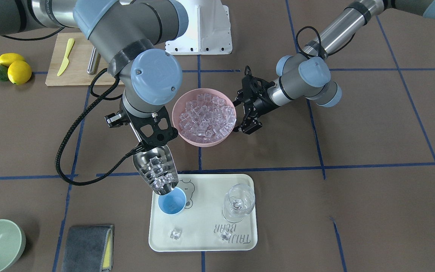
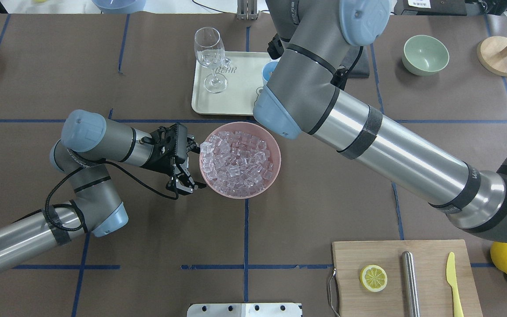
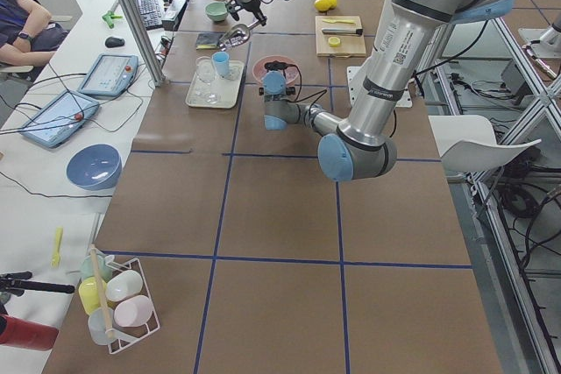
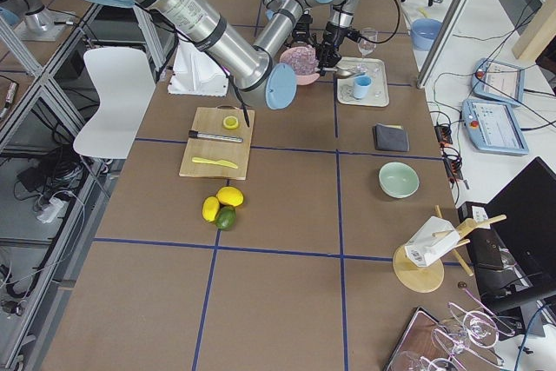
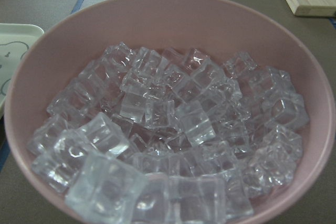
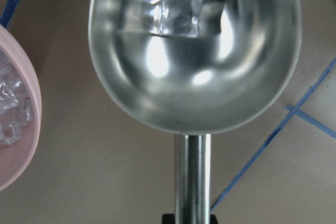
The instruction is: Put ice in cup with scoop
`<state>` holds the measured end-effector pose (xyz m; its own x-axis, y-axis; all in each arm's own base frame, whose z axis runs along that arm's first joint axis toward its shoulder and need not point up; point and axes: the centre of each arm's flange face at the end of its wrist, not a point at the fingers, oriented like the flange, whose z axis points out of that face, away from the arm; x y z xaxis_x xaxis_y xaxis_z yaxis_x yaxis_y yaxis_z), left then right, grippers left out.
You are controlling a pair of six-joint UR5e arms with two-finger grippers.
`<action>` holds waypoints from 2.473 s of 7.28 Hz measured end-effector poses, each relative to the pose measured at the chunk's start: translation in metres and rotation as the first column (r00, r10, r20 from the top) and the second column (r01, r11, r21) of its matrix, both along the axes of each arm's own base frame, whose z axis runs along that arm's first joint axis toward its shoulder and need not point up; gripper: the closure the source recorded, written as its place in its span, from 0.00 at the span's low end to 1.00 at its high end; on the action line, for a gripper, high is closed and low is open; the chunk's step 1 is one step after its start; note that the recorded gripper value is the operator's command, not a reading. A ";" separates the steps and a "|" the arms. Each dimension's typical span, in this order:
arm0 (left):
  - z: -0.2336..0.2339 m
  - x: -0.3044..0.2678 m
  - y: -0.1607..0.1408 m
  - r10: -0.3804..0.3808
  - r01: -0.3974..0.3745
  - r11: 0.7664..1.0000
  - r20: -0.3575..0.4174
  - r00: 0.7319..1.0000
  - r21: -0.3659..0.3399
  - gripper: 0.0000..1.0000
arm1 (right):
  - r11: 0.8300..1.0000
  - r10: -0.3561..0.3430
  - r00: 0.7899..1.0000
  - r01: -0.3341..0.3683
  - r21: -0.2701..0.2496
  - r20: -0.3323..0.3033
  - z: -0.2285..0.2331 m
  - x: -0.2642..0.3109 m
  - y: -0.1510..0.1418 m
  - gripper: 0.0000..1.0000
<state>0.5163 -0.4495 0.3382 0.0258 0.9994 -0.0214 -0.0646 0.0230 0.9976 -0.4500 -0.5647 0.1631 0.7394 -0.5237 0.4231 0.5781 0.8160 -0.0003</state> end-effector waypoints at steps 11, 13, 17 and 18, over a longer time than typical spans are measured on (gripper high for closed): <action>-0.001 -0.001 0.000 0.000 0.000 1.000 -0.009 1.000 0.005 0.01 | 0.968 -0.247 0.960 0.249 0.002 -0.132 -0.018 0.015 -0.025 1.00; -0.001 -0.001 0.000 0.000 0.000 1.000 -0.009 1.000 0.005 0.01 | 0.963 -0.267 0.953 0.269 -0.008 -0.141 -0.022 0.017 -0.024 1.00; -0.002 -0.001 0.000 0.000 0.000 1.000 -0.010 1.000 0.005 0.01 | 0.961 -0.275 0.951 0.277 -0.008 -0.138 -0.024 0.021 -0.026 1.00; -0.002 -0.001 0.000 0.000 0.000 1.000 -0.010 1.000 0.005 0.01 | 0.961 -0.275 0.951 0.277 -0.007 -0.138 -0.024 0.021 -0.026 1.00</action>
